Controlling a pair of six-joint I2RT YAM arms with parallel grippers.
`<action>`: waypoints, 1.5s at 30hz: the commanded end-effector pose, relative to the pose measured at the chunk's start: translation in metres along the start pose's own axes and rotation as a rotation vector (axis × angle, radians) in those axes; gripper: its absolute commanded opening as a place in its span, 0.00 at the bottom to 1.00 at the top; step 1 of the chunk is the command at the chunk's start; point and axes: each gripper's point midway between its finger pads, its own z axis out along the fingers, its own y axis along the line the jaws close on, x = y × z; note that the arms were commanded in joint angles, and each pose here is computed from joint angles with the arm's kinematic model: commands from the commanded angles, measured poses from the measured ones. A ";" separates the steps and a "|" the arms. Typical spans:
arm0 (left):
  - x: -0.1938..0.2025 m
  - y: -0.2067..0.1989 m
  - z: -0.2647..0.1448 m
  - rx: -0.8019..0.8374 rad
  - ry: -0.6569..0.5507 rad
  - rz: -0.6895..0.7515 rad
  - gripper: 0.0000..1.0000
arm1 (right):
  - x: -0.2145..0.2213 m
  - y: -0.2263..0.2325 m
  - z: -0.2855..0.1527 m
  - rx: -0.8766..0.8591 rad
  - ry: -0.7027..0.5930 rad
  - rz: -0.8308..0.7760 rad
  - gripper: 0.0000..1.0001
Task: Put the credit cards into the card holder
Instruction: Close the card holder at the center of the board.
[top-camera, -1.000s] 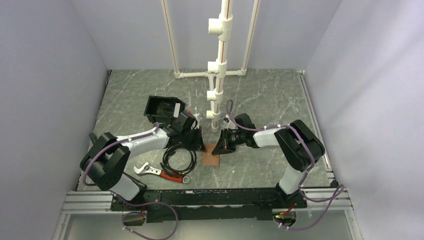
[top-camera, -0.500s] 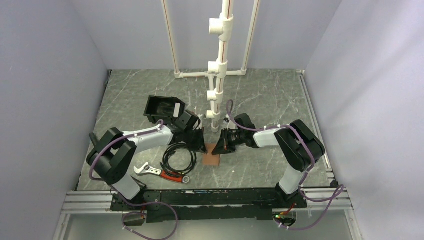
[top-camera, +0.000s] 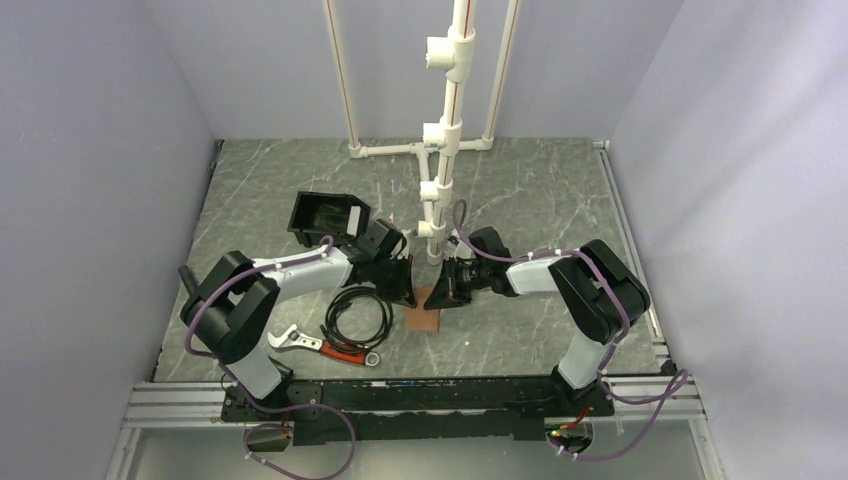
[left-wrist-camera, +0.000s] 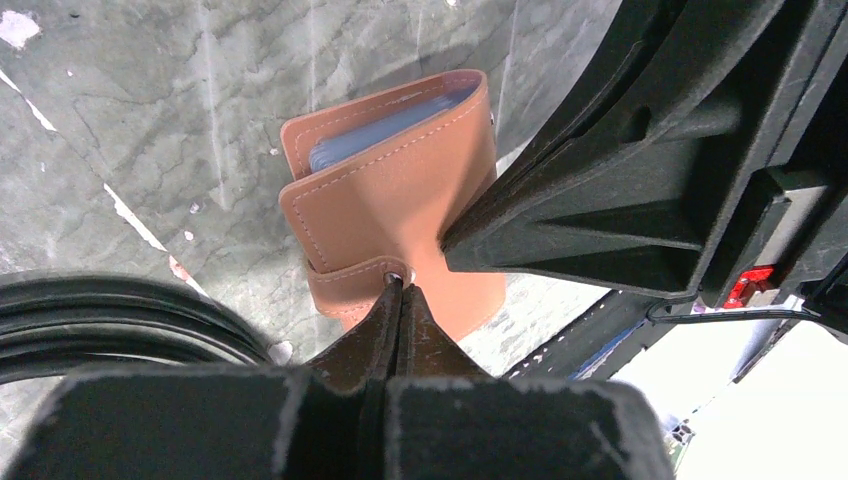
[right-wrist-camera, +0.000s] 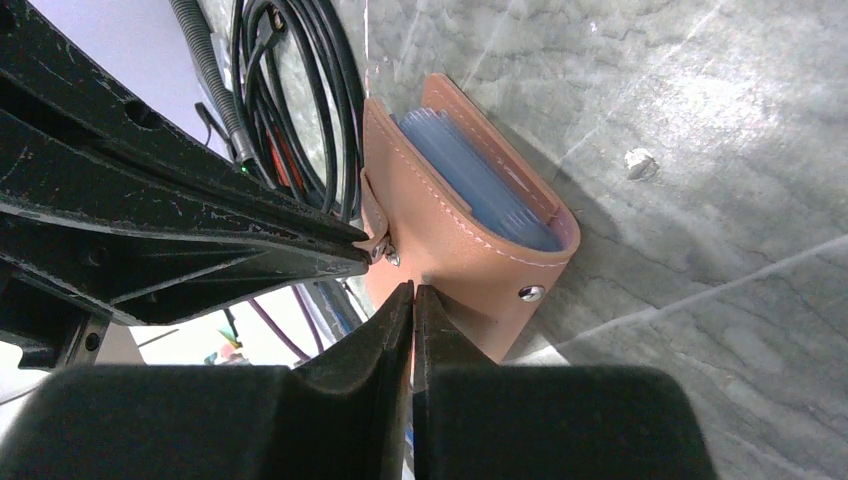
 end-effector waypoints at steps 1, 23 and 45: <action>0.011 -0.015 0.010 0.053 0.047 0.068 0.00 | 0.000 -0.020 0.007 0.108 -0.027 0.004 0.07; 0.033 -0.016 0.016 0.067 0.112 0.099 0.00 | 0.004 -0.024 0.011 0.112 -0.007 0.017 0.06; 0.038 -0.017 0.007 0.090 0.092 0.127 0.00 | 0.007 -0.025 0.012 0.120 0.004 0.015 0.06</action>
